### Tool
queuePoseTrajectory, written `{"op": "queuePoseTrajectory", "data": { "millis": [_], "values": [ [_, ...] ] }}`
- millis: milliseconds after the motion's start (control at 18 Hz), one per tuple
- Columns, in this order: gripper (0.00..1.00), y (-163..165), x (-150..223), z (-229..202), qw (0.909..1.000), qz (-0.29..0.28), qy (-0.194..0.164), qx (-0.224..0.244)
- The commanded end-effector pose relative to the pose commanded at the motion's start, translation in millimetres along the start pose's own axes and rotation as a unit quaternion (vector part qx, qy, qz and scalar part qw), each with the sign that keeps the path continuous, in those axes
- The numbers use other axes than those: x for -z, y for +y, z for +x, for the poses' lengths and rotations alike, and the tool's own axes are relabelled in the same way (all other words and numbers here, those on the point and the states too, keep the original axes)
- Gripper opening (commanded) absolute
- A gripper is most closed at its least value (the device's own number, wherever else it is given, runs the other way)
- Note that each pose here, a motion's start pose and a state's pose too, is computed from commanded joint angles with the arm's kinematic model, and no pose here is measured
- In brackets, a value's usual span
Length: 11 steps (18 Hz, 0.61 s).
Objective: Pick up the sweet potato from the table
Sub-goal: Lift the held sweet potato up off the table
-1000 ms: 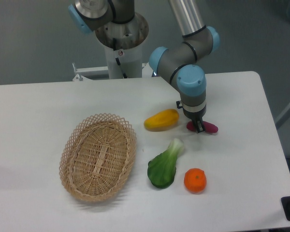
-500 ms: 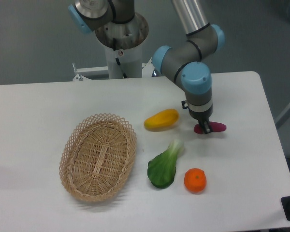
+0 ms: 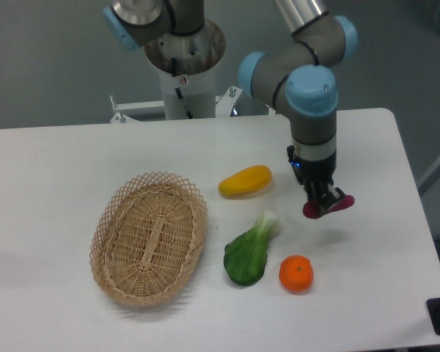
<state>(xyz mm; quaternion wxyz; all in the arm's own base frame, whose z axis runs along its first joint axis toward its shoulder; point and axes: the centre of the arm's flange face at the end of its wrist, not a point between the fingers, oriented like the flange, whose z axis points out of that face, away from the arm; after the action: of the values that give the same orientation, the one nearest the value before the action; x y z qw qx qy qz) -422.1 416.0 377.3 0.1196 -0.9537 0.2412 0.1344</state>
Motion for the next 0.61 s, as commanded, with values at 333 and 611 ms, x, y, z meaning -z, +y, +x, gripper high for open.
{"op": "queuePoseTrajectory", "data": {
  "millis": [333, 611],
  "values": [
    [0.30, -29.9, 33.3, -3.1, 0.9985, 0.030, 0.011, 0.044],
    [0.30, -31.4, 40.6, -7.8, 0.9986, 0.031, 0.003, 0.043]
  ]
}}
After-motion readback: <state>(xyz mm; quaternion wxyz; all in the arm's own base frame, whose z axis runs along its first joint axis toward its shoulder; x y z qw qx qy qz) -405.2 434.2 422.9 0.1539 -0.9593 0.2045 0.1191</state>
